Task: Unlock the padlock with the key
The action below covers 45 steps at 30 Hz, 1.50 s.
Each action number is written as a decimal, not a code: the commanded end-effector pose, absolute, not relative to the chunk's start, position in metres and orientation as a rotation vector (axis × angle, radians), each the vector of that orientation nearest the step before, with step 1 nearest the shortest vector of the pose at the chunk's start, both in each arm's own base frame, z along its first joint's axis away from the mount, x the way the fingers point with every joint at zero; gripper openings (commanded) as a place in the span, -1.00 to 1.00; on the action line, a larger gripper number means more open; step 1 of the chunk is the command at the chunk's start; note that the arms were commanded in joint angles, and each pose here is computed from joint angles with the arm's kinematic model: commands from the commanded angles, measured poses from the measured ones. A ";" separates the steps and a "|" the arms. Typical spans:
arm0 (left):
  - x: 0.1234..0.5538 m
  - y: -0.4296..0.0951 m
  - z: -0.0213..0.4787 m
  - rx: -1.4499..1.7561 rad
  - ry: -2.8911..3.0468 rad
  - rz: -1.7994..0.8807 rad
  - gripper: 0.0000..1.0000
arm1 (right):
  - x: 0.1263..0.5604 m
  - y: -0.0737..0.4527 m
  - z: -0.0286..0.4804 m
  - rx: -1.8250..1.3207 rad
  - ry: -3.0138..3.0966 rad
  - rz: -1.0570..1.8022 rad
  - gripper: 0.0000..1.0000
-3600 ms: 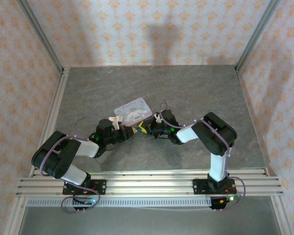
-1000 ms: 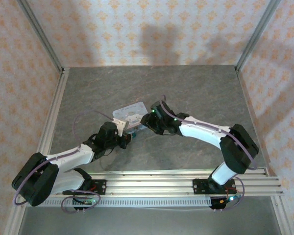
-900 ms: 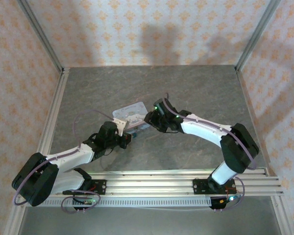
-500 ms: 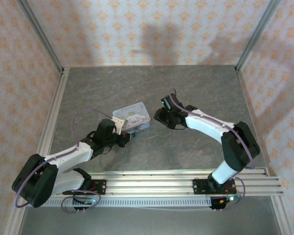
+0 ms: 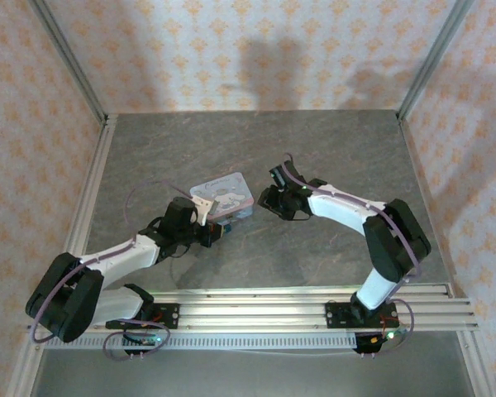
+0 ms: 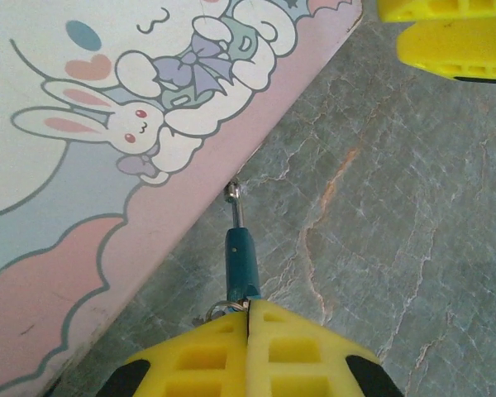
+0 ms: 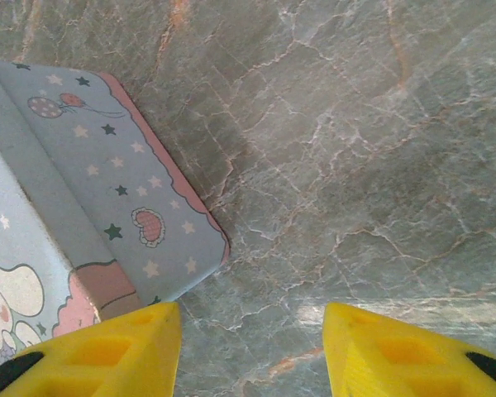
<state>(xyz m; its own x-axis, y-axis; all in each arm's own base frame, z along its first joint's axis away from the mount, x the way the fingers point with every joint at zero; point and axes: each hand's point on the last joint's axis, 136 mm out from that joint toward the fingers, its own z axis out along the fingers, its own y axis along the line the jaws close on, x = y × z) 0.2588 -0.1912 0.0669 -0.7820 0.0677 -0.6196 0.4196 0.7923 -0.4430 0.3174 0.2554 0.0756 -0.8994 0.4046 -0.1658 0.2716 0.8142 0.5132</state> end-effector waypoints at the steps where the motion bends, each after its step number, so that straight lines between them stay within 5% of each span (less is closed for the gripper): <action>1: 0.268 -0.197 0.078 0.402 2.350 -0.801 -1.00 | 0.314 0.252 0.072 0.532 2.720 0.735 -0.03; 45: 0.286 -0.214 0.078 0.439 2.323 -0.893 -1.00 | 0.282 0.340 0.053 0.877 2.577 1.242 -0.05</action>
